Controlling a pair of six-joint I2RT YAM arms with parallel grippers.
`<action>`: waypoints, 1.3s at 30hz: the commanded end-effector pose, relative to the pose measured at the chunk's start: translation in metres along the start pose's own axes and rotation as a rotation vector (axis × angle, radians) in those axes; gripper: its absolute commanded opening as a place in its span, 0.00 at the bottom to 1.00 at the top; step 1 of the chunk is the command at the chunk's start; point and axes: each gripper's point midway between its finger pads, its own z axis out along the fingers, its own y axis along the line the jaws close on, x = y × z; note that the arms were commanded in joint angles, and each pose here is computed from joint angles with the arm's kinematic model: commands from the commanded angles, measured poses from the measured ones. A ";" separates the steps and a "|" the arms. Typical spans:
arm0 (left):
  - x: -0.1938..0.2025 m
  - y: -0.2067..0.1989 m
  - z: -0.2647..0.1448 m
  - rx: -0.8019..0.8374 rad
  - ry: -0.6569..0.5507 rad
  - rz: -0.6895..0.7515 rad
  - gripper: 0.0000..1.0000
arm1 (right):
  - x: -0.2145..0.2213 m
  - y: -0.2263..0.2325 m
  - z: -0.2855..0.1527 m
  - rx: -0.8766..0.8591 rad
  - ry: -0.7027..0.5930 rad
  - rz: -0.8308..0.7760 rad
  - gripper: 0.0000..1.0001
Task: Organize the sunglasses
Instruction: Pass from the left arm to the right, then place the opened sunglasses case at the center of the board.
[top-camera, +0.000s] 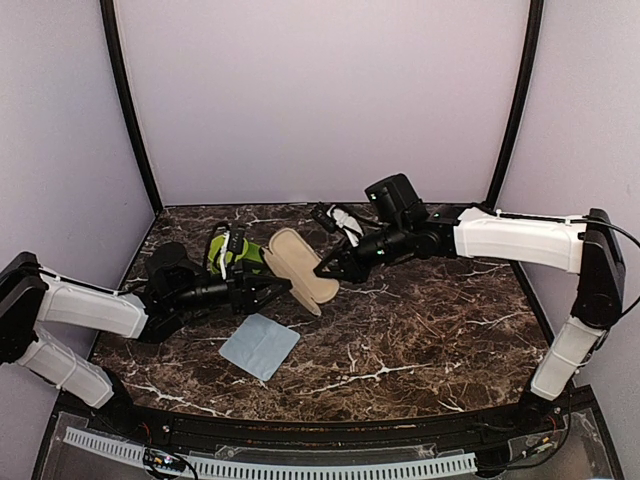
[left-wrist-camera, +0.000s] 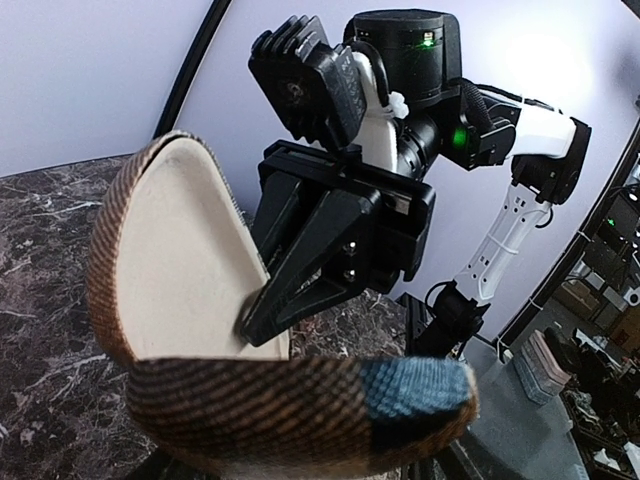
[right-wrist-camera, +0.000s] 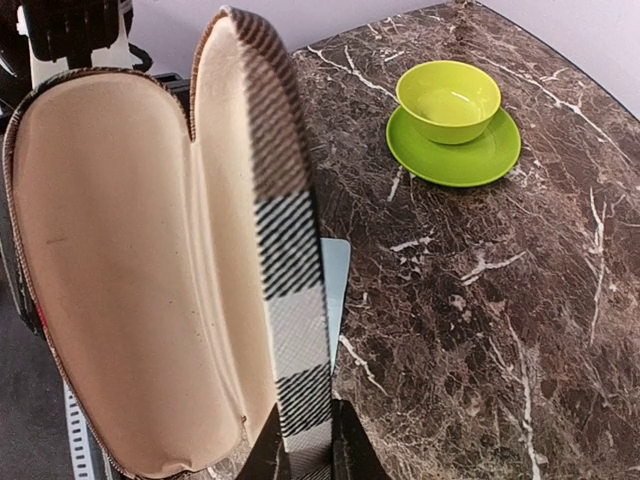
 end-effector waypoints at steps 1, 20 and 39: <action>-0.010 0.004 0.008 -0.016 -0.009 0.008 0.39 | -0.018 -0.002 -0.013 0.052 -0.026 -0.009 0.09; 0.006 0.069 -0.046 -0.508 0.000 0.002 0.98 | 0.018 -0.065 -0.035 0.370 0.129 -0.014 0.06; 0.028 0.118 -0.114 -0.966 0.091 -0.054 0.97 | 0.068 -0.142 0.021 0.738 0.517 -0.274 0.09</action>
